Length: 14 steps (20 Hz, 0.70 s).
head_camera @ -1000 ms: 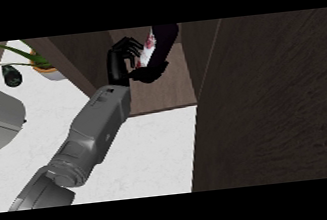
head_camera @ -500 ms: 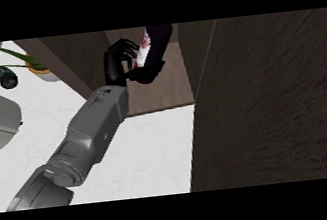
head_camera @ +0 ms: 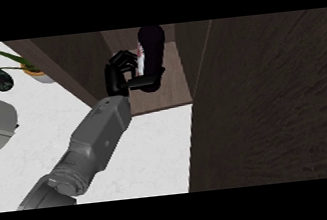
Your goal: Pick up the wine, place it into the cabinet and close the cabinet
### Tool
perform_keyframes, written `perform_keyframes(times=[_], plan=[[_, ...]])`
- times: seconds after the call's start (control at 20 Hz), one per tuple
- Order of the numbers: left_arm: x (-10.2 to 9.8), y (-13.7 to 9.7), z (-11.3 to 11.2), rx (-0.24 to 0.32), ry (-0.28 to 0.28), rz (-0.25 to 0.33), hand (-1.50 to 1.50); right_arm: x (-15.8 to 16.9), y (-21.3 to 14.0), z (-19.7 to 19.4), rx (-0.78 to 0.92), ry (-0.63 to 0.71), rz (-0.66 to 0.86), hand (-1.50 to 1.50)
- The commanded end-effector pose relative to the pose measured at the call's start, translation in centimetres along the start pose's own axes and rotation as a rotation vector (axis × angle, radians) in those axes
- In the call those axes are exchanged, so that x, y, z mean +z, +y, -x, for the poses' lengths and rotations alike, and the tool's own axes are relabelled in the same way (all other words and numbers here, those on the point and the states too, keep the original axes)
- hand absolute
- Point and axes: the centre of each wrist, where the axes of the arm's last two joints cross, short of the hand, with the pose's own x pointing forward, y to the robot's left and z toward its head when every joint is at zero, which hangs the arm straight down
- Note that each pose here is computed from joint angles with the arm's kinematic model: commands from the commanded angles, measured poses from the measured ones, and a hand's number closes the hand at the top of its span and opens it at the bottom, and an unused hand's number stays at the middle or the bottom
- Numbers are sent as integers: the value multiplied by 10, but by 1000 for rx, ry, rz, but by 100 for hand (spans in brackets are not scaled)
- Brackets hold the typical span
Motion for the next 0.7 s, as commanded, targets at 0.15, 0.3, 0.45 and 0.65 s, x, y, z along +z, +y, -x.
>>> perform_keyframes(times=[0.15,0.3,0.45,0.65], plan=[[18,17,27,74,36,-4,150,4,1,-1,-38,-11,-43,-150],[18,17,27,97,32,-8,150,3,3,0,-44,-11,-56,-150],[30,28,43,118,86,-1,150,4,7,1,-41,3,-63,-150],[39,36,54,86,100,-16,150,6,3,-2,-47,-15,-61,-150]])
